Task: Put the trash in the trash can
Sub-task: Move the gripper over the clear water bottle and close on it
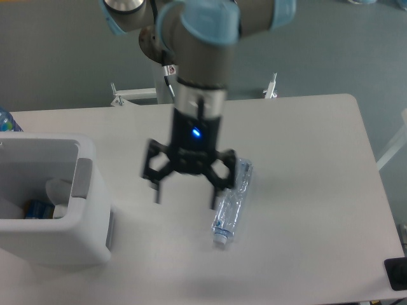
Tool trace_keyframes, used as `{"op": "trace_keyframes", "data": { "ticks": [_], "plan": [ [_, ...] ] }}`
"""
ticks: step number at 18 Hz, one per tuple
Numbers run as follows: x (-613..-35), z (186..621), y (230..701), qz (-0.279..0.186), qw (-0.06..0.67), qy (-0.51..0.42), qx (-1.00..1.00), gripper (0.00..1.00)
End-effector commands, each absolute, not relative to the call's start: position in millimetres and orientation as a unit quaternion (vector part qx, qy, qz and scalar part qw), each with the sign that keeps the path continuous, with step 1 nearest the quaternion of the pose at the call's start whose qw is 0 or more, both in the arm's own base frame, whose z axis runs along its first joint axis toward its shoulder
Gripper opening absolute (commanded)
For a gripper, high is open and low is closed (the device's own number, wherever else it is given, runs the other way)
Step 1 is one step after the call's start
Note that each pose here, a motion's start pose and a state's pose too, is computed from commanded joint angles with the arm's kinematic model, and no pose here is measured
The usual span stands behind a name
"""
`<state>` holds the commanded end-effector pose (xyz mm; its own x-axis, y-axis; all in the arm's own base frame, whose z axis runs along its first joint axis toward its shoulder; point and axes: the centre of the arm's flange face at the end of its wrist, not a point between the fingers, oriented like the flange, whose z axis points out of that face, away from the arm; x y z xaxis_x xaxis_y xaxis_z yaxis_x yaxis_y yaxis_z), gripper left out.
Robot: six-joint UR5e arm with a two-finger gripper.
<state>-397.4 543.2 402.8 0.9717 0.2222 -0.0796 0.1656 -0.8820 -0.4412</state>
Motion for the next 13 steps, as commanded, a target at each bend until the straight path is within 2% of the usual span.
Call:
{"op": "trace_keyframes", "data": {
  "ticks": [2, 6, 8, 13],
  "plan": [
    [-423, 371, 539, 0.057, 0.2, -0.111, -0.972, 1.0],
    [-443, 301, 543, 0.006, 0.172, -0.16, -0.972, 1.0],
    [-446, 295, 544, 0.002, 0.17, -0.17, -0.971, 1.0],
    [-452, 248, 551, -0.01, 0.154, -0.171, -0.973, 1.0]
  ]
}}
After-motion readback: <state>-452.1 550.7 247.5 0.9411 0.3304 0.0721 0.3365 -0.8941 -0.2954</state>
